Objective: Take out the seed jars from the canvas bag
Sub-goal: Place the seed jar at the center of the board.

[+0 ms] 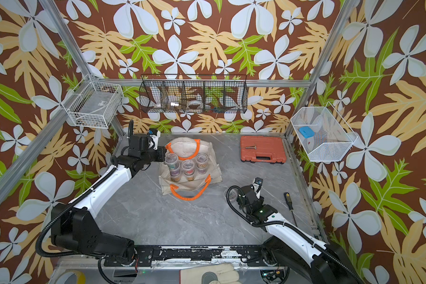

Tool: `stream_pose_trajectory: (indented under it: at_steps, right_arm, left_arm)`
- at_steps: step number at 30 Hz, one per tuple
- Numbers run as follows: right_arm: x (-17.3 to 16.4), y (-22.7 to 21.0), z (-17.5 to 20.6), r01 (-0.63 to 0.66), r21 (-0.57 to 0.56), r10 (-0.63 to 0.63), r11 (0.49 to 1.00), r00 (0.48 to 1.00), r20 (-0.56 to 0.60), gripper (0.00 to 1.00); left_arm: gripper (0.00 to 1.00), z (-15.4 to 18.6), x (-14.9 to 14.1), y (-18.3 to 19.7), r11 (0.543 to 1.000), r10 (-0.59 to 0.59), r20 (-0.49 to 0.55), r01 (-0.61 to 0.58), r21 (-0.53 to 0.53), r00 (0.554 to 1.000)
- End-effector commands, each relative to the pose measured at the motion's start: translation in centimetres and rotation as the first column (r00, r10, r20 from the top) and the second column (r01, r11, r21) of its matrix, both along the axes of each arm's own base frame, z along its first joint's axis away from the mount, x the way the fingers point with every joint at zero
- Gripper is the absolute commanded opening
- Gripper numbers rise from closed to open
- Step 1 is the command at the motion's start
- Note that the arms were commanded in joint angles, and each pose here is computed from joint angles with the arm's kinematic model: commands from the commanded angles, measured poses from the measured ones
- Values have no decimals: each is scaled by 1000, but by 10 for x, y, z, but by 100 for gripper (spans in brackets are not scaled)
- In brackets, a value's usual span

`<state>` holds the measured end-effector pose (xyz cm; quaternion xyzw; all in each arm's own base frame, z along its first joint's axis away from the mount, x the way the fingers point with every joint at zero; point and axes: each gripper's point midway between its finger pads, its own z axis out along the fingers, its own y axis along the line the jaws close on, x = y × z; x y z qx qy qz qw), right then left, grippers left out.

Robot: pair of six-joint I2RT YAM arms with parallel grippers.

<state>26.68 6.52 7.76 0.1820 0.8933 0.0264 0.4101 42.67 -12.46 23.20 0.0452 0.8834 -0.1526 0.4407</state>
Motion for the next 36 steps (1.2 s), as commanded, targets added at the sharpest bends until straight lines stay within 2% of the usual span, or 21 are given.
stream_pose_trajectory:
  at_steps: [1, 7, 20, 29, 33, 36]
  right_arm:
    - [7, 0, 3, 15, -5, -14, 1000, 999, 31, 71]
    - [8, 2, -3, 10, -1, -10, 1000, 1000, 17, 73]
    - [4, 4, 5, -1, 18, 0, 1000, 1000, 12, 89]
    - [-2, -2, 71, 15, 69, -22, 998, 995, 99, 100]
    - [2, 11, 101, -38, 144, 16, 989, 989, 150, 100]
    - [7, 24, 122, -64, 140, 43, 988, 988, 148, 100]
  left_arm:
    - [0, -1, -1, -2, 1000, -6, -11, 6, -8, 1000]
    - [0, -1, -1, -1, 1000, -6, -12, 6, -7, 1000]
    - [0, 0, -1, -1, 1000, -6, -9, 6, -5, 1000]
    - [0, 0, -2, -2, 1000, -13, -13, 13, -5, 1000]
    - [0, 5, -3, -3, 1000, -18, -2, 18, -9, 1000]
    - [0, 6, -4, -3, 1000, -19, 2, 19, -9, 1000]
